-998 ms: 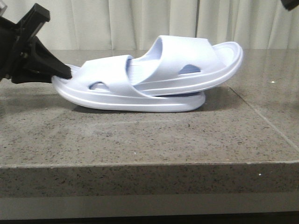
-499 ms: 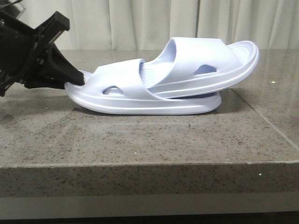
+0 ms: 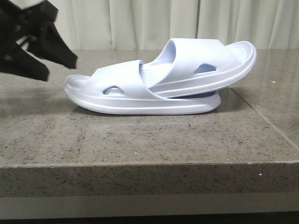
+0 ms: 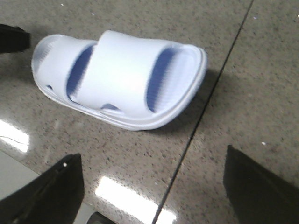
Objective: Insert blue slippers together front up
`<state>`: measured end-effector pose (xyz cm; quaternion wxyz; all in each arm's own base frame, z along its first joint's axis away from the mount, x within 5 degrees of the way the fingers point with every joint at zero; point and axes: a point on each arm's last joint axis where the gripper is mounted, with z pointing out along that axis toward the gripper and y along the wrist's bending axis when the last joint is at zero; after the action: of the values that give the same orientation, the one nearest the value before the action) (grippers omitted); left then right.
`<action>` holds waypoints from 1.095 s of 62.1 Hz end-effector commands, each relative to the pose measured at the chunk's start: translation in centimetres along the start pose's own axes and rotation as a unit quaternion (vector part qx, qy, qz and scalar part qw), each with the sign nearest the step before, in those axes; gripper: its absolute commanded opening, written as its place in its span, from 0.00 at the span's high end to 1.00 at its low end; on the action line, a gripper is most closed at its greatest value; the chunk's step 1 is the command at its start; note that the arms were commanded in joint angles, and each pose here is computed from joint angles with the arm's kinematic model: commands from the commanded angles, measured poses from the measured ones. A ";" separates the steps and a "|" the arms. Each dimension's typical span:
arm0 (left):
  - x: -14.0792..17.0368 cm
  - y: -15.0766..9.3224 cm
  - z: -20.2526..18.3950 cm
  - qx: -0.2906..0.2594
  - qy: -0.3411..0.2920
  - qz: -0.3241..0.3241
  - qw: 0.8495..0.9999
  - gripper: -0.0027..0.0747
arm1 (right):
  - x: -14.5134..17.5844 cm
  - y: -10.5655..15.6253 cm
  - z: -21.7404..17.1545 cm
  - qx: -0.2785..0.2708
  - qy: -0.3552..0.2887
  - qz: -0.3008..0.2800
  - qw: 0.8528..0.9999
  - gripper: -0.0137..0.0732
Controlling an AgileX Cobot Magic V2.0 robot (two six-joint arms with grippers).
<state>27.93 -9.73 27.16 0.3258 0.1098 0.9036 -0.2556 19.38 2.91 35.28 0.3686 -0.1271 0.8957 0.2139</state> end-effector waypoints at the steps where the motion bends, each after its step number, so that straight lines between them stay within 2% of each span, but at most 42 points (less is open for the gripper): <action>1: -1.1 -0.9 -3.5 -0.055 0.001 0.022 0.998 0.40 | -0.8 0.5 -1.2 0.037 -0.011 -0.012 0.999 0.12; 6: -0.6 -0.8 -5.7 -0.113 0.026 0.037 0.993 0.40 | -0.6 0.9 -1.4 0.067 0.007 -0.024 0.997 0.12; 13: 0.3 -0.6 -9.1 -0.188 0.027 0.056 0.980 0.40 | 0.1 1.3 -2.2 0.125 0.028 -0.026 0.991 0.12; 22: 1.7 -1.2 -13.4 -0.241 -0.035 0.065 0.968 0.40 | 1.6 1.5 -3.9 0.176 0.038 -0.001 0.984 0.12; 32: 3.6 -2.1 -16.4 -0.241 -0.110 0.073 0.961 0.40 | 3.7 1.8 -4.9 0.181 0.004 -0.007 0.983 0.12; 40: 5.2 -2.4 -17.5 -0.233 -0.147 0.079 0.958 0.40 | 5.4 2.0 -5.3 0.182 -0.021 -0.011 0.983 0.12; 60: 7.8 -1.7 -16.5 -0.230 -0.146 0.081 0.959 0.40 | 7.5 2.4 -6.4 0.183 -0.084 -0.024 0.979 0.13; 64: 7.9 -1.6 -16.4 -0.230 -0.145 0.081 0.959 0.44 | 7.5 2.5 -6.4 0.183 -0.085 -0.024 0.979 0.16; 68: 7.9 -1.6 -16.4 -0.230 -0.145 0.080 0.959 0.53 | 7.5 2.5 -6.4 0.183 -0.085 -0.024 0.979 0.24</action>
<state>12.17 -1.89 32.03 0.4410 0.0664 0.8949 -0.0176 8.95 1.54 33.46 0.4225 -0.0624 0.9028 0.0515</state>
